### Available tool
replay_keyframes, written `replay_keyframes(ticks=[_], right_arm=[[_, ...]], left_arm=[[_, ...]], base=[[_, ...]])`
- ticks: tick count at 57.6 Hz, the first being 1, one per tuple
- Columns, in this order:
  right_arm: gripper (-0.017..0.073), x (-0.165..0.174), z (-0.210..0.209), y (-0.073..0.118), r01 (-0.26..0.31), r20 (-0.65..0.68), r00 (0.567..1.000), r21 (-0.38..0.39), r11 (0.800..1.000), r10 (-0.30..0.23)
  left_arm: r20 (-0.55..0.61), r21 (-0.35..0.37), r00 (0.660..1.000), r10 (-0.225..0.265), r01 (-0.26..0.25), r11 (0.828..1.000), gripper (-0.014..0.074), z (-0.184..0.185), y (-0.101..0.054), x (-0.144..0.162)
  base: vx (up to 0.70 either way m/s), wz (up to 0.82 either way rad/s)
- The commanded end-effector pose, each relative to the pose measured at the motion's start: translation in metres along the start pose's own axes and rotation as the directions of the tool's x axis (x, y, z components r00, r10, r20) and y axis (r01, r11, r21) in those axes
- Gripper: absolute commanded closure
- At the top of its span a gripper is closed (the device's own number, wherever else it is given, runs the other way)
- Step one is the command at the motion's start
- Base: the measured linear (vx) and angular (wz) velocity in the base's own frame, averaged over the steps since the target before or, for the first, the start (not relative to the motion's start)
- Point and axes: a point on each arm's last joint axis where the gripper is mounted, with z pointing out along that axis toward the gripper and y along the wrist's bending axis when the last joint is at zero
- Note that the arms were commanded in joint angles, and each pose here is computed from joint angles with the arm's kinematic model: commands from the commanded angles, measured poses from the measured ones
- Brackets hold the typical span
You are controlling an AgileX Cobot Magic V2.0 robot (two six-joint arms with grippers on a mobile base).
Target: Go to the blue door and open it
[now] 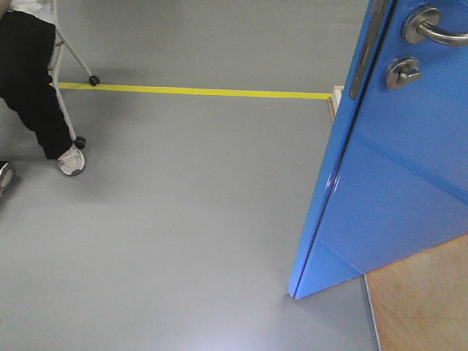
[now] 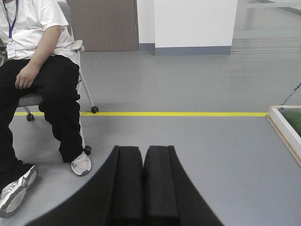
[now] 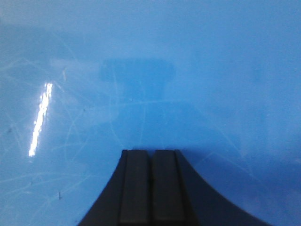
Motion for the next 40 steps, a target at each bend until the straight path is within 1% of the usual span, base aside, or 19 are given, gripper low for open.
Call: replay_keyframes(ticks=[1, 40], right_arm=[[0.0548, -0.0012, -0.0112, 0.0234, 0.015, 0.035, 0.999, -0.072, 0.997, -0.013], [0.0548, -0.0011, -0.0112, 0.0234, 0.015, 0.034, 0.999, -0.072, 0.997, -0.013]], left_arm=[[0.122, 0.004, 0.992, -0.010, 0.009, 1.000, 0.0521, -0.0039, 0.0002, -0.0168], [0.122, 0.004, 0.992, -0.010, 0.009, 1.000, 0.0521, -0.0039, 0.0002, -0.0168]], base=[[0.19, 0.06], [0.20, 0.04]])
